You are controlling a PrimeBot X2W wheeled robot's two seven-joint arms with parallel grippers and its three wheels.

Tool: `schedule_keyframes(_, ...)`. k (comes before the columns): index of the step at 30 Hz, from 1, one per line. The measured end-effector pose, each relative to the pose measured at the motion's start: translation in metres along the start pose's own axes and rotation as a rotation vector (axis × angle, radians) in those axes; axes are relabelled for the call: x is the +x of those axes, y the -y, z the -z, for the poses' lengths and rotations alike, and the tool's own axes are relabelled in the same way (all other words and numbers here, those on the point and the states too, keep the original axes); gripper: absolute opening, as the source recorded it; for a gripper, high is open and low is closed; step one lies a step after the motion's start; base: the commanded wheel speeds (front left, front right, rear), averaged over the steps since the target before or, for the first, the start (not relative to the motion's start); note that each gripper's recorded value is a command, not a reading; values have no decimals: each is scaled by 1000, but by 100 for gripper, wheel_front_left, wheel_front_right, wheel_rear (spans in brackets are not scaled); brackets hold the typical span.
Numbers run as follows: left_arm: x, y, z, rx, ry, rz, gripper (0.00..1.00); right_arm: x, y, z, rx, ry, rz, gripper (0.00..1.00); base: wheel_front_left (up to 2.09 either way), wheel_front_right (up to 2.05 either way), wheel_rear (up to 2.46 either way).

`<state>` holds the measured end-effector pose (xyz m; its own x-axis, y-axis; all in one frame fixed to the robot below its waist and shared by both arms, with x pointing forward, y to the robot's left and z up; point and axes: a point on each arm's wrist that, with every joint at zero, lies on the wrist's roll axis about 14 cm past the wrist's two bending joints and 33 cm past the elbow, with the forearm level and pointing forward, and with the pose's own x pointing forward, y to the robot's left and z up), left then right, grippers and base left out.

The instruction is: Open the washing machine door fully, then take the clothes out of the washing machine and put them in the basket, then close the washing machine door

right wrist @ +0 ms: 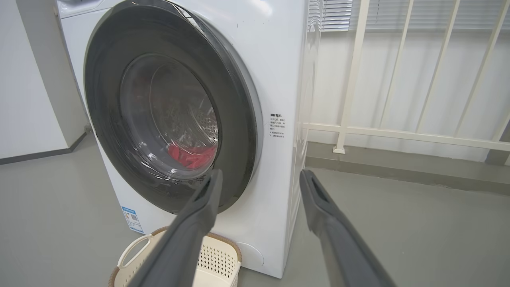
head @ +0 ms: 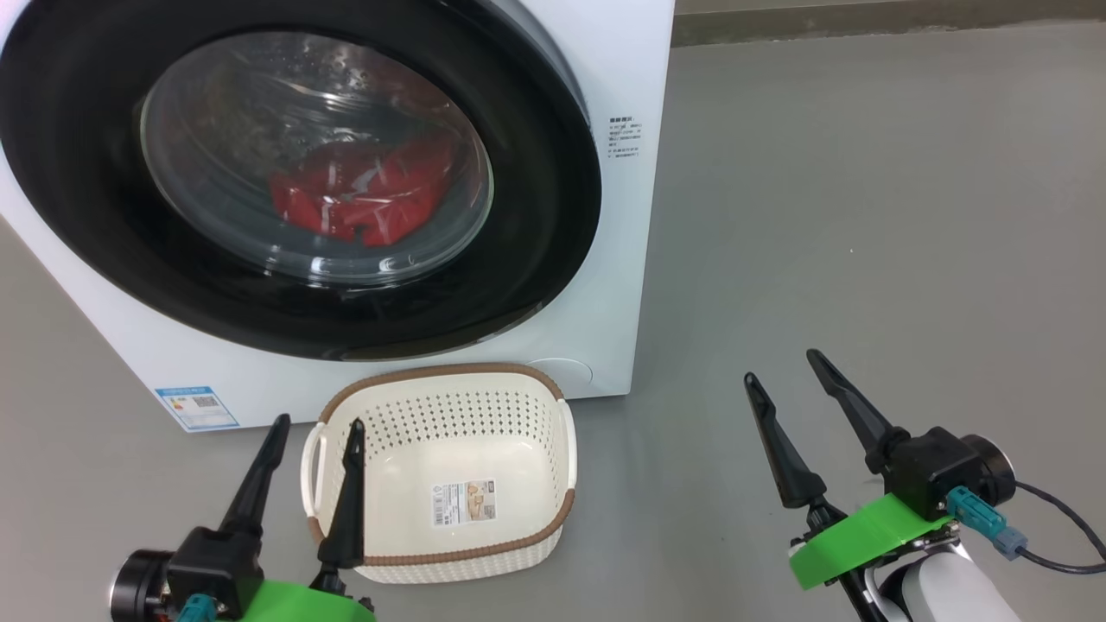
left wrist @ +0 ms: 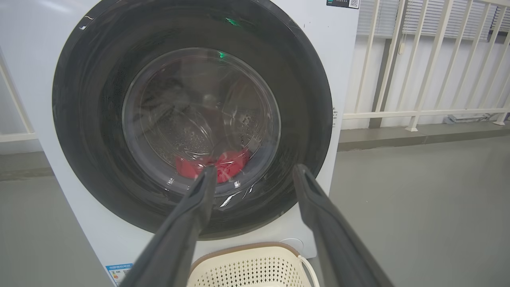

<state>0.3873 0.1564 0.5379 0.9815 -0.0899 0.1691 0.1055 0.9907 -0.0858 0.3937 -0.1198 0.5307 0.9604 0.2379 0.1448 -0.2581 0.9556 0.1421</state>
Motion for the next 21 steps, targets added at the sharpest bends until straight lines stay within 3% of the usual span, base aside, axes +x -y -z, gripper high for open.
schedule_keyframes(20, 6, -1, 4, 3, -7, 0, 100, 5, 2, 3, 31, -2, 7, 100, 0, 0, 0)
schedule_keyframes(21, 7, -1, 5, 2, -10, 0, 100, 5, 3, 5, 38, -6, 9, 95, 0, 0, 0)
